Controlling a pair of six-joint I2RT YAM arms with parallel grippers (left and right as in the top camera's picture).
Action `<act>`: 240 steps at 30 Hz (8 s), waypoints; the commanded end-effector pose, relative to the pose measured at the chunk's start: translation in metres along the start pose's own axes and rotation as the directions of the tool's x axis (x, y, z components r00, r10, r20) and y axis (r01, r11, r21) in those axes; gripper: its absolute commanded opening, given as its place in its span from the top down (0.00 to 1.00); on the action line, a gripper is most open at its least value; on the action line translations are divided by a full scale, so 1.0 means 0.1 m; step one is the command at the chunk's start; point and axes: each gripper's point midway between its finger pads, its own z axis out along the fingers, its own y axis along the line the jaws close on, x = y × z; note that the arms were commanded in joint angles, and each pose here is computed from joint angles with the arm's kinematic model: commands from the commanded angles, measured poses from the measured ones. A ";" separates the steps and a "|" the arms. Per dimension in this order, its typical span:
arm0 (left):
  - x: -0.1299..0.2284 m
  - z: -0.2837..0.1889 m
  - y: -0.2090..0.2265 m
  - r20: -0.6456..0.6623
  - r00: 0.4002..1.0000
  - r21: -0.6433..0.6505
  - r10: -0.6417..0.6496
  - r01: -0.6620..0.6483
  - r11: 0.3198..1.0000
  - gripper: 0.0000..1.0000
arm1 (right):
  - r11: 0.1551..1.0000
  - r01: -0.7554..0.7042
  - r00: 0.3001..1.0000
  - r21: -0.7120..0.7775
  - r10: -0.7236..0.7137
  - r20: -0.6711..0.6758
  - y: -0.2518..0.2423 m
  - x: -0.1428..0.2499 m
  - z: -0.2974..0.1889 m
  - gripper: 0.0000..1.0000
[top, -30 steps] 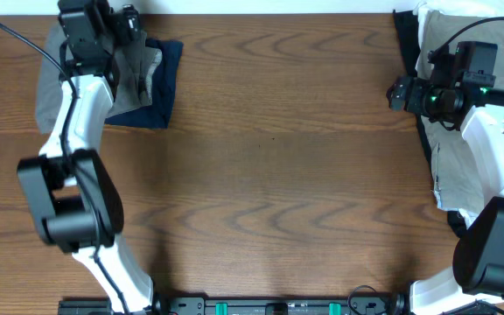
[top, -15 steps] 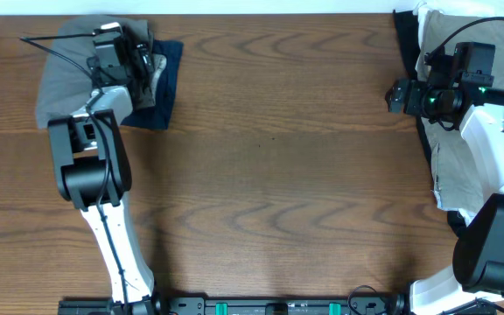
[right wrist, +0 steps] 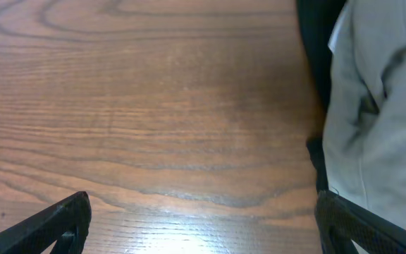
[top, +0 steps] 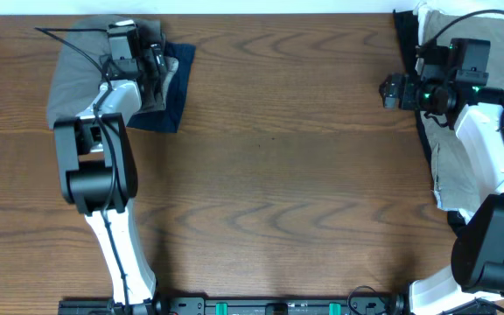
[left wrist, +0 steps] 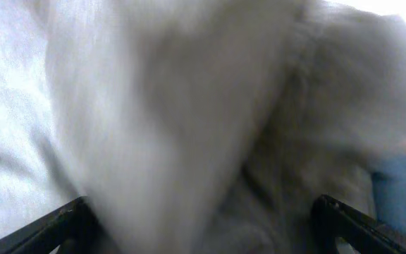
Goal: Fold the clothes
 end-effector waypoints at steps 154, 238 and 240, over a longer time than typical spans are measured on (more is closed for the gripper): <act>0.56 -4.02 0.22 0.576 0.807 0.269 -0.128 -0.039 0.962 0.02 | 0.914 0.353 0.579 0.198 -0.380 0.721 0.61 1.62 -1.36 0.01; 1.65 -3.30 0.25 0.479 0.869 0.263 -0.124 -0.007 0.965 0.02 | 0.914 0.353 0.579 0.198 -0.380 0.721 0.61 1.62 -1.36 0.01; 1.65 -3.30 0.25 0.479 0.869 0.264 -0.124 -0.007 0.965 0.02 | 0.915 0.353 0.580 0.198 -0.380 0.721 0.60 1.62 -1.36 0.01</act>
